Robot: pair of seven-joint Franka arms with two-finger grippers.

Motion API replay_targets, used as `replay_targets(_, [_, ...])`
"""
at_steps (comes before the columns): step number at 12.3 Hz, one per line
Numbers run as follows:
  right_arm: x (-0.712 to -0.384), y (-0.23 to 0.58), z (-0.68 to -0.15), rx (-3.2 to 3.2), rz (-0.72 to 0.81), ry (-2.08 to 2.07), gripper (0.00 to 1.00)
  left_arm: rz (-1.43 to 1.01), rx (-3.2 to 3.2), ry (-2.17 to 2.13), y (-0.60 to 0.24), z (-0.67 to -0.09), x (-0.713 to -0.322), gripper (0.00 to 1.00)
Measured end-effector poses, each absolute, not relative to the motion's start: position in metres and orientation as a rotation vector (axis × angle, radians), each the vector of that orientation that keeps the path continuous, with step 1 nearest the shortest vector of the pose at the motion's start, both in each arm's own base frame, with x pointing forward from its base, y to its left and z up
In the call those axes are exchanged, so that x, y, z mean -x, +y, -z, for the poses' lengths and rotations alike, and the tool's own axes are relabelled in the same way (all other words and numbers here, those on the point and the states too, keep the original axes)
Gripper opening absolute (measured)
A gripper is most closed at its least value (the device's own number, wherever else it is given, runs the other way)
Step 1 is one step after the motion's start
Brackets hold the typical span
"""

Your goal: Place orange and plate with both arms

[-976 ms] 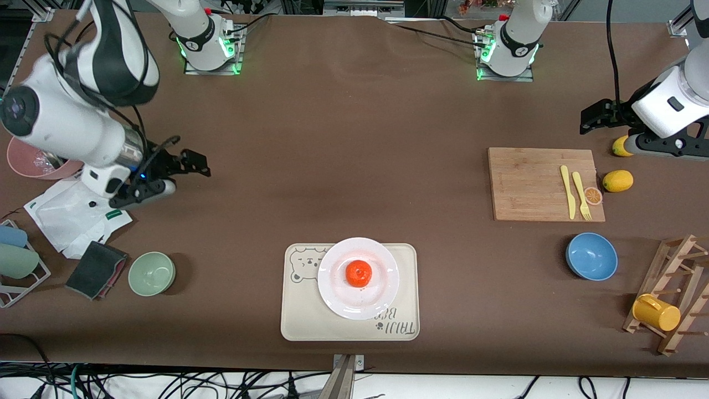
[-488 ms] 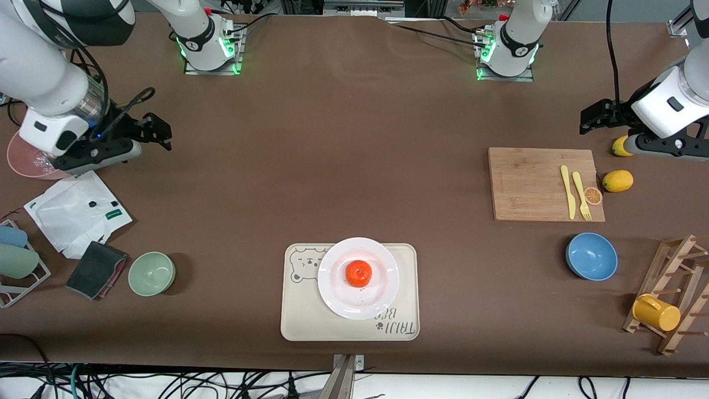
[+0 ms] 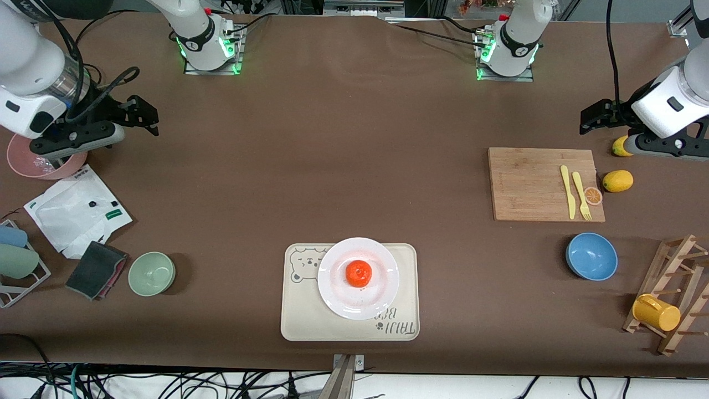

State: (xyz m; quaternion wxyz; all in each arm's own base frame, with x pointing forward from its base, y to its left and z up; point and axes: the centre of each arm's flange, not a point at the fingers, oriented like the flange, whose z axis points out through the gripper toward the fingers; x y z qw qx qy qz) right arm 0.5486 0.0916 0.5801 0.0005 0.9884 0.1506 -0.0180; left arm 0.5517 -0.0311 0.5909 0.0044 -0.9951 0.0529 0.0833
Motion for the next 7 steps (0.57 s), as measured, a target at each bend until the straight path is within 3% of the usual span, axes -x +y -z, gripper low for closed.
replay_targets(7, [-0.5519,0.0788,-0.581,-3.112,0.059,0.434,1.0,-0.261,3.118,0.166,-0.0311,-0.5909,-0.5517,1.0])
